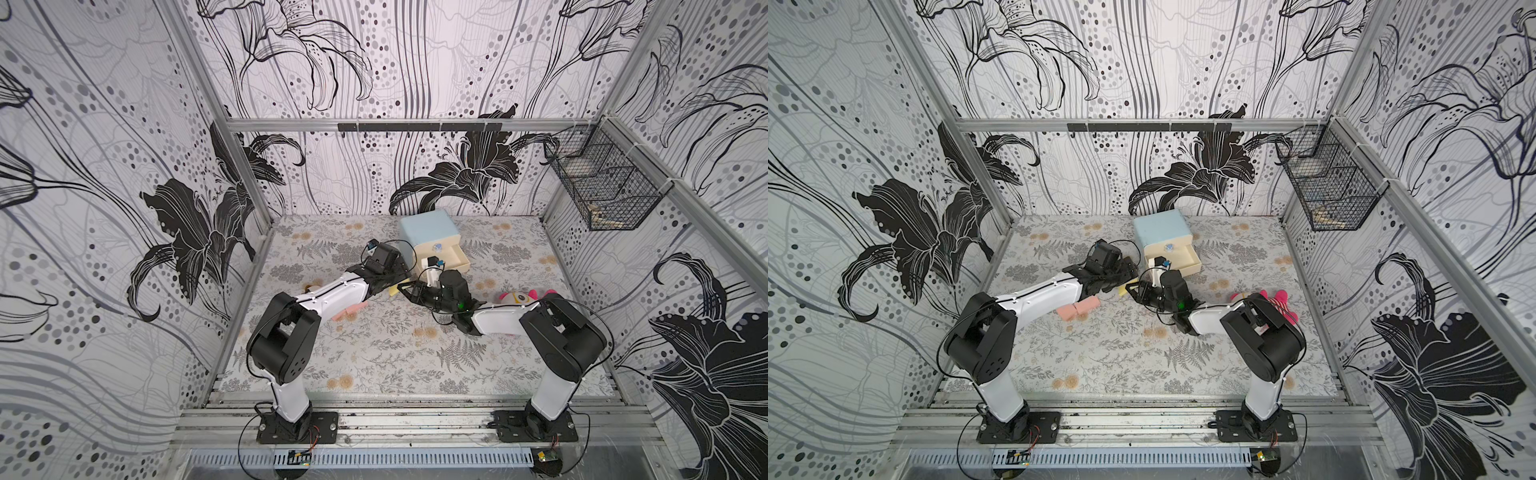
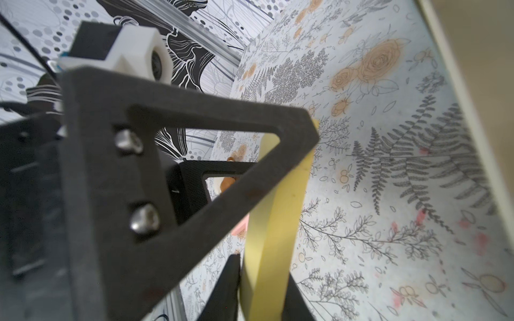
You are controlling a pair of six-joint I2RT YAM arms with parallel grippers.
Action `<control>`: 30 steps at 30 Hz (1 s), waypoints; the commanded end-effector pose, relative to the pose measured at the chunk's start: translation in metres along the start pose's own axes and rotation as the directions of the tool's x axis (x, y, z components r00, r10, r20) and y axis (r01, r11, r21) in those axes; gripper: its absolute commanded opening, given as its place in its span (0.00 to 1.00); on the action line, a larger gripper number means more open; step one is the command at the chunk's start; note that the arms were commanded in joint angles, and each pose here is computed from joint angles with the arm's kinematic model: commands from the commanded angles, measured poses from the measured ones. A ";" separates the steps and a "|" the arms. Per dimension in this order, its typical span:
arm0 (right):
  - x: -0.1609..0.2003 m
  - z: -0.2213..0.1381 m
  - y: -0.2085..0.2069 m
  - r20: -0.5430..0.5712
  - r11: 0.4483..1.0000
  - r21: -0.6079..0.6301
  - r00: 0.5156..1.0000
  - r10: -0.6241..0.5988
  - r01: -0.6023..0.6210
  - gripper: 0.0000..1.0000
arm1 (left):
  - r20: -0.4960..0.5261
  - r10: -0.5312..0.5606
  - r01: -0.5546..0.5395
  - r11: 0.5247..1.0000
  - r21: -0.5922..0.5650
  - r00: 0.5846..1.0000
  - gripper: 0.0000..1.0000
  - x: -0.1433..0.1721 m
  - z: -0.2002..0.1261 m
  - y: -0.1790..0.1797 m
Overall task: Please put the sticky notes in the drawer by color
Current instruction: Pick up the sticky notes from the center of the board.
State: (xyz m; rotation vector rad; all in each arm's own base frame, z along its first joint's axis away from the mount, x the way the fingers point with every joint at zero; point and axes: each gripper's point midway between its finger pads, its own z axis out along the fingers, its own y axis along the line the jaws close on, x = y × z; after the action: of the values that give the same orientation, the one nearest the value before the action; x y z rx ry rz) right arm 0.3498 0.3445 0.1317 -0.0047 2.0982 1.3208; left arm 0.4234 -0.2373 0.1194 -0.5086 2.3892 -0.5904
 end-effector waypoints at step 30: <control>-0.107 -0.098 -0.003 0.138 0.978 0.197 0.990 0.039 -0.066 0.00 | 0.592 0.302 -0.530 0.808 0.257 0.747 0.97 -0.061 -0.145 -0.060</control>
State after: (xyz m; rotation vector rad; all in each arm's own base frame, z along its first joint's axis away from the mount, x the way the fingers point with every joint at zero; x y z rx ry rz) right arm 0.3831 0.2432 0.2084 0.1685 2.0481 1.1158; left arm 0.3896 -0.2092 0.2614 -0.0976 1.8172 -0.6714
